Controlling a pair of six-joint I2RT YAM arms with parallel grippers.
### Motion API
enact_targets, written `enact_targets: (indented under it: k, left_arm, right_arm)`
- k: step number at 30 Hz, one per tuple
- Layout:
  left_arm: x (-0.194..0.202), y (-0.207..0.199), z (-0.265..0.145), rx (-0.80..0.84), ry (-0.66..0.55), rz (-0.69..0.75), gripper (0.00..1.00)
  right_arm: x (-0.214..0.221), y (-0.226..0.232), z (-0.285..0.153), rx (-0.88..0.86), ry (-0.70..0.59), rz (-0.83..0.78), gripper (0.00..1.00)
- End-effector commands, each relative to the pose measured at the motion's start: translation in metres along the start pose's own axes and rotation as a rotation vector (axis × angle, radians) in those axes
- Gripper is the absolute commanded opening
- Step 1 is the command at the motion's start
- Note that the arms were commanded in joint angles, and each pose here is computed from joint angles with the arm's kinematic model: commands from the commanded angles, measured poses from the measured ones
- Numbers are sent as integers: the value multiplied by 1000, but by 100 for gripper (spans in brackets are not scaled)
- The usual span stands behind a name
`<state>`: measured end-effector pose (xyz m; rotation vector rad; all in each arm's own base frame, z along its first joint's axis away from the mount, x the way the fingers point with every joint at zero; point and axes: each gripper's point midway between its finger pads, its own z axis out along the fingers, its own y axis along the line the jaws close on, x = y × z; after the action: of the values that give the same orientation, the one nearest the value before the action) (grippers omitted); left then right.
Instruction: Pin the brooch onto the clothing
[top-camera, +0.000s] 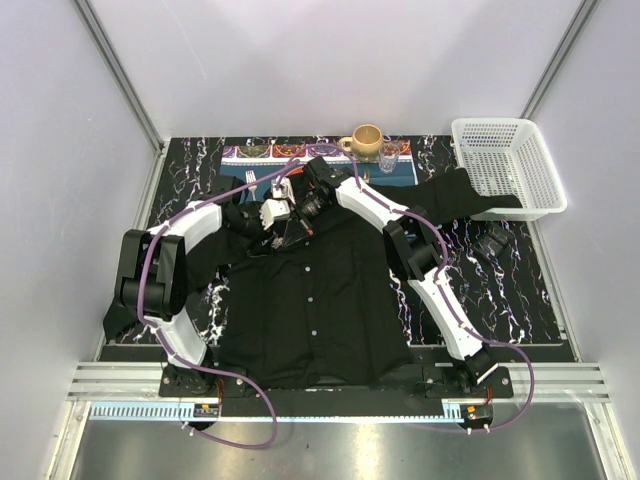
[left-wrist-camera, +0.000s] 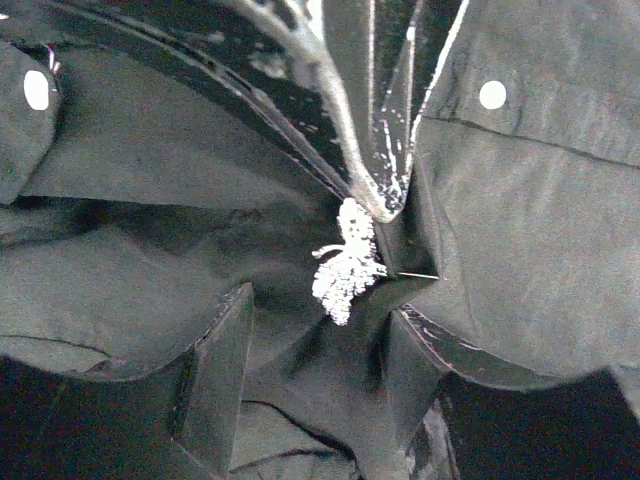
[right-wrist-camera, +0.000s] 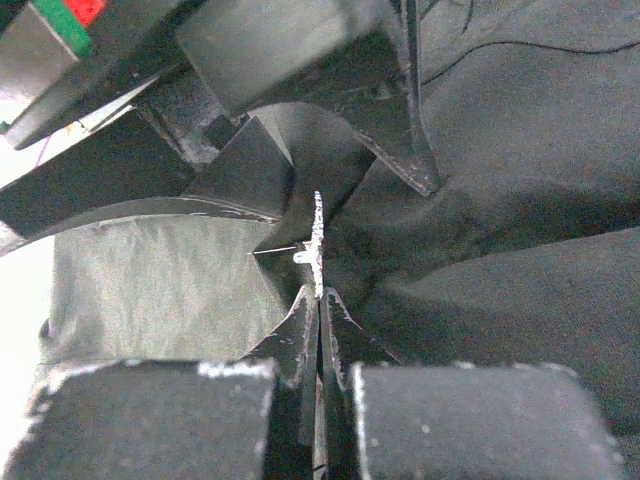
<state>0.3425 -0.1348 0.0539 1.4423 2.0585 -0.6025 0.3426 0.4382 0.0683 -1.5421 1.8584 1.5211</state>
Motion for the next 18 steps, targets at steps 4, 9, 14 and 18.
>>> enact_targets:
  k: [4,9,14,18]
  left_arm:
    - [-7,19,-4,-60,24,6,54]
    - [-7,17,-3,-49,27,11,54]
    - [-7,7,-6,-17,14,56,58]
    - [-6,2,-7,-10,13,70,58]
  right_arm:
    - [-43,30,-14,-29,-62,-82,0]
    - [-43,28,-15,-25,-62,-80,0]
    - [-44,26,-17,-13,-62,-84,0]
    - [-46,22,-18,0,-64,-83,0]
